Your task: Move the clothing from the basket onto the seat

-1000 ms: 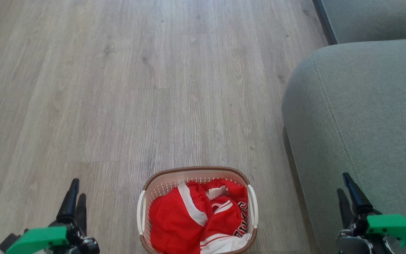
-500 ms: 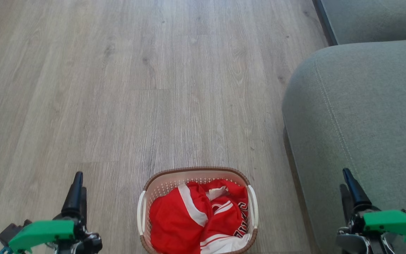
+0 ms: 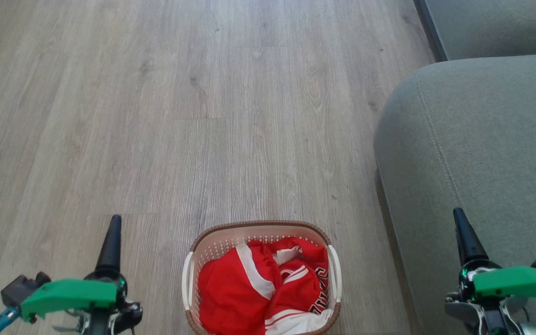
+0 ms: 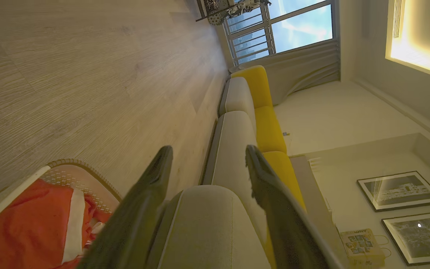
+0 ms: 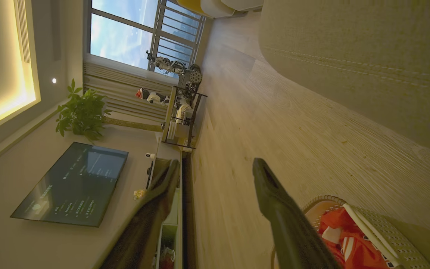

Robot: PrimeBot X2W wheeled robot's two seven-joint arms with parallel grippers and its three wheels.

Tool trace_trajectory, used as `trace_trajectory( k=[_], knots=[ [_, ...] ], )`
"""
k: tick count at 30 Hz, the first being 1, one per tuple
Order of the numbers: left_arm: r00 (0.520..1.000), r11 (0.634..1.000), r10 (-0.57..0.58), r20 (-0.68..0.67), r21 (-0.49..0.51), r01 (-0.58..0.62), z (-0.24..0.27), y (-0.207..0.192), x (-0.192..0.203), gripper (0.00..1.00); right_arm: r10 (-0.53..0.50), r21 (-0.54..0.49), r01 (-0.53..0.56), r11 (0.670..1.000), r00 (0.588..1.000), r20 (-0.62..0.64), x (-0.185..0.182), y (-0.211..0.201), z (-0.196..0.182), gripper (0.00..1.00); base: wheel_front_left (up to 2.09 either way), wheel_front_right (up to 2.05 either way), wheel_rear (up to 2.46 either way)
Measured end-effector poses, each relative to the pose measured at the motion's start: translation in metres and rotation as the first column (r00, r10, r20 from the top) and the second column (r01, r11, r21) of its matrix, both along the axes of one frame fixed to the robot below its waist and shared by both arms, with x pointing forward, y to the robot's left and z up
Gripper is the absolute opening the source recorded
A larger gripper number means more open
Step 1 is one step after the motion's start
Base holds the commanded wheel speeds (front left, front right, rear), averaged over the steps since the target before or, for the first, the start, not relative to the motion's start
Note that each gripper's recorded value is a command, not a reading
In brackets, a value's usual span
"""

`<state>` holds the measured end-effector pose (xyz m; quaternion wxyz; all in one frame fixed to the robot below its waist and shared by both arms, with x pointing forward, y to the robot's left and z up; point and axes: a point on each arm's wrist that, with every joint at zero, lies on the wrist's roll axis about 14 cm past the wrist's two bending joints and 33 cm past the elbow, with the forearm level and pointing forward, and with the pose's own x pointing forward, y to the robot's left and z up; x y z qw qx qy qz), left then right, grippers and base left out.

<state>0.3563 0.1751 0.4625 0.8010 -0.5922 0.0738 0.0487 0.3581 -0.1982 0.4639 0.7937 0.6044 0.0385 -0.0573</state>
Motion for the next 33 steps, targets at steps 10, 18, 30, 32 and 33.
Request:
trace_trajectory(
  k=[10,18,30,32,33],
  knots=[
    [1.000,0.987,-0.026,0.011,0.162,0.024,0.005,-0.004,-0.001,1.00,0.038,-0.143,-0.033,0.989,0.999,0.037,0.003,0.008,0.013,1.00,0.00,0.00,0.00],
    [0.999,0.953,-0.047,0.025,0.300,0.037,0.011,-0.008,0.000,1.00,0.064,-0.252,-0.051,0.966,0.997,0.045,0.004,0.013,0.017,1.00,0.00,0.00,0.00],
    [0.998,0.869,-0.059,0.022,0.492,0.041,0.011,-0.006,-0.009,1.00,0.106,-0.416,-0.077,0.906,0.993,0.047,0.005,0.023,0.019,1.00,0.00,0.00,0.00],
    [0.998,0.855,-0.058,0.019,0.518,0.040,0.010,-0.005,-0.010,1.00,0.114,-0.439,-0.083,0.895,0.992,0.045,0.005,0.024,0.019,1.00,0.00,0.00,0.00],
    [0.998,0.847,-0.059,0.024,0.531,0.037,0.012,-0.005,-0.010,1.00,0.118,-0.450,-0.086,0.889,0.992,0.045,0.005,0.025,0.020,1.00,0.00,0.00,0.00]
  ],
)
